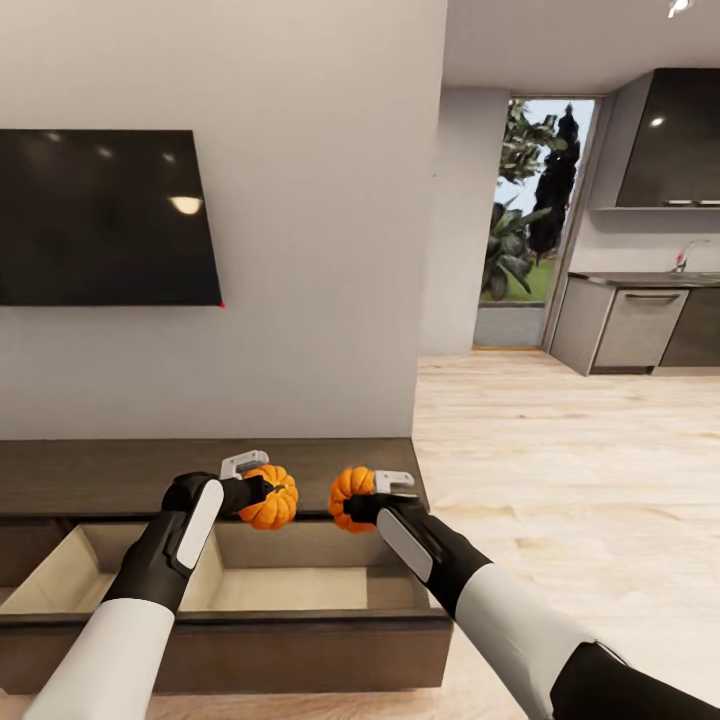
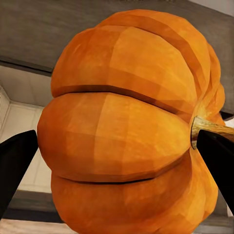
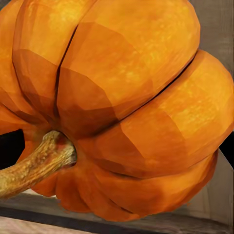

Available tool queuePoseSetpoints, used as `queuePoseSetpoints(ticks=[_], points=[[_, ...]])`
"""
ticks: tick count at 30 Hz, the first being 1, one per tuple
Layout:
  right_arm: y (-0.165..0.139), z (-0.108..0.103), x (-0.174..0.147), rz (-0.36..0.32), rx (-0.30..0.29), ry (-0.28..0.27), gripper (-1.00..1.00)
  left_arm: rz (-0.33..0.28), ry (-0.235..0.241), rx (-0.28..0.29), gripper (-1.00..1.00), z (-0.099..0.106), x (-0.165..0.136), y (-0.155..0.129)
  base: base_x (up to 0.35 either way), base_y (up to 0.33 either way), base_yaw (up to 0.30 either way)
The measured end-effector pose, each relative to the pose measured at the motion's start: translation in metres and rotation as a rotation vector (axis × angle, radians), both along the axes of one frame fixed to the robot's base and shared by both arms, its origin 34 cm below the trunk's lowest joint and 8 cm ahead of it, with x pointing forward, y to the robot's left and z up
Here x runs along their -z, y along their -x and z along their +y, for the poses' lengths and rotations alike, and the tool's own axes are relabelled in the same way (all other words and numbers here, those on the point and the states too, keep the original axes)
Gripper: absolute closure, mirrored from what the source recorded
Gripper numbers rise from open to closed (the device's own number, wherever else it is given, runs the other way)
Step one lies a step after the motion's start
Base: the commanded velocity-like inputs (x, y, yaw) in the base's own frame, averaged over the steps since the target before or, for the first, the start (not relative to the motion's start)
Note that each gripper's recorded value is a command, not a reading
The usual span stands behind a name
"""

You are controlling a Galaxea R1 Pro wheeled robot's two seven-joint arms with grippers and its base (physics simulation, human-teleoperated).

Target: Place each of the two pumpkins and all three candles from the living room inside a cabinet in the living room (use any cabinet), then make sure every cabinet is closed, and position the cauldron so it is next to a table in the living room.

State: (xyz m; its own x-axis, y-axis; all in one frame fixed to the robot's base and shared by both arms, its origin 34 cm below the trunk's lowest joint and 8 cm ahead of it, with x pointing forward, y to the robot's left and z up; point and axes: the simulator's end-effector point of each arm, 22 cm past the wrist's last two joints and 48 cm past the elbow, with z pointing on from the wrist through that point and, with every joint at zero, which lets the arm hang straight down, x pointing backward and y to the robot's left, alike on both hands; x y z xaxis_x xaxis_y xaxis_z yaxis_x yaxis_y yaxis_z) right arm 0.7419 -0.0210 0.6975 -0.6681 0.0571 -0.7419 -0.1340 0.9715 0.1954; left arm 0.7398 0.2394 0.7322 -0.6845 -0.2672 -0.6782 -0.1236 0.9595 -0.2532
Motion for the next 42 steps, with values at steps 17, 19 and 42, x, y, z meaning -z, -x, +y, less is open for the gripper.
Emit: queuePoseSetpoints(ticks=[17,19,42], points=[[0.027,0.007,0.021,0.177,-0.06,0.01,1.0,0.091,0.002,0.028,1.0,-0.008,0.019,0.014,0.001,0.0,0.0],[0.028,0.008,0.022,0.187,-0.057,-0.004,1.0,0.119,0.006,0.032,1.0,-0.01,0.029,0.018,0.0,0.0,0.0],[0.042,-0.013,0.082,0.252,-0.01,0.015,1.0,0.241,0.049,-0.085,1.0,0.023,0.124,0.042,0.0,0.0,0.0]])
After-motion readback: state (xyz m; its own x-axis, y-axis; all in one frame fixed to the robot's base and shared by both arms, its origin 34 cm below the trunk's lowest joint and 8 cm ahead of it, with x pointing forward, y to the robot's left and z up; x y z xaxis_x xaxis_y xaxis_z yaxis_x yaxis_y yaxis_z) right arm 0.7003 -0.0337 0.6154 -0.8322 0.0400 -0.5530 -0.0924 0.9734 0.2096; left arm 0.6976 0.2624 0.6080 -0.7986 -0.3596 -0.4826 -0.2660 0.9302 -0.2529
